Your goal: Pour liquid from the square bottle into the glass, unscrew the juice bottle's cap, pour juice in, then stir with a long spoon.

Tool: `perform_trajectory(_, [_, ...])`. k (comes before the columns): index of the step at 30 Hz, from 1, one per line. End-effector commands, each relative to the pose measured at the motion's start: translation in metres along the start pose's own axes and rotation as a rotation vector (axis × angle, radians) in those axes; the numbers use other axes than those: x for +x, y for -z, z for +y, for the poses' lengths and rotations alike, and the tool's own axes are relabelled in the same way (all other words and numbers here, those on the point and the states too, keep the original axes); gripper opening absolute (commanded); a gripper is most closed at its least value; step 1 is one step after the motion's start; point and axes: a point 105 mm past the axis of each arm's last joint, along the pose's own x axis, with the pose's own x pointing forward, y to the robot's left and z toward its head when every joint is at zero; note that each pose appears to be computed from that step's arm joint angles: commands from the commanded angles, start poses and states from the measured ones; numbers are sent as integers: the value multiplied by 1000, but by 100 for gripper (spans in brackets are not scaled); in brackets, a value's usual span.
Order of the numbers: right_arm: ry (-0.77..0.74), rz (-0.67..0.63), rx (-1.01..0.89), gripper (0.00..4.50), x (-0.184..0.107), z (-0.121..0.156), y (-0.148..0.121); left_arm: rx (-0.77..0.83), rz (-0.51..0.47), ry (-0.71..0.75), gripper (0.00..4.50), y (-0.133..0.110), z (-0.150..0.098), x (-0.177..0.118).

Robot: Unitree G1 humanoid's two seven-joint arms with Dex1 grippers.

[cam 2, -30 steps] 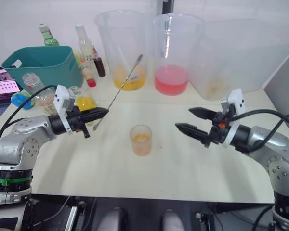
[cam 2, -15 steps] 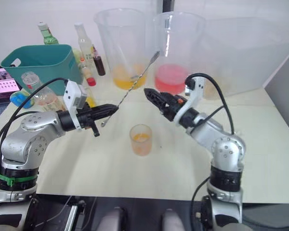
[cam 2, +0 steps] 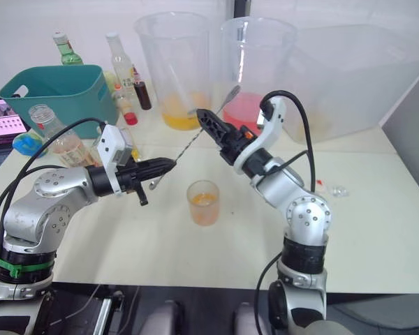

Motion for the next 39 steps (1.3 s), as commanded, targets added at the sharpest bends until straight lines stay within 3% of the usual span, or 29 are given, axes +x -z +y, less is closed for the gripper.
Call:
perform_trajectory(1, [-60, -46, 4, 262, 0, 18, -8, 56, -29, 3, 0, -11, -2, -2])
perform_trajectory(8, [-45, -54, 23, 20, 0, 16, -6, 63, -29, 20, 0, -8, -5, -1])
perform_trajectory(9, [-43, -57, 24, 2, 0, 15, -6, 64, -29, 21, 0, -8, -5, -1])
perform_trajectory(20, [-36, -81, 5, 2, 1, 11, -14, 24, -41, 17, 0, -8, -2, -1])
perform_trajectory(27, [-102, -147, -59, 0, -9, 16, -50, -2, -140, 92, 229, -34, -1, -17])
perform_trajectory(30, [-160, -144, -224, 0, -17, 23, -71, -15, -134, 141, 326, -41, -1, -27])
perform_trajectory(33, [-186, -153, -264, 0, -23, 26, -89, -20, -128, 172, 428, -42, -2, -34])
perform_trajectory(34, [-195, -155, -274, 0, -26, 28, -98, -24, -119, 193, 448, -41, -3, -37])
perform_trajectory(39, [-276, -45, -395, 0, -36, 44, -107, -41, -61, 254, 448, -31, -6, -45])
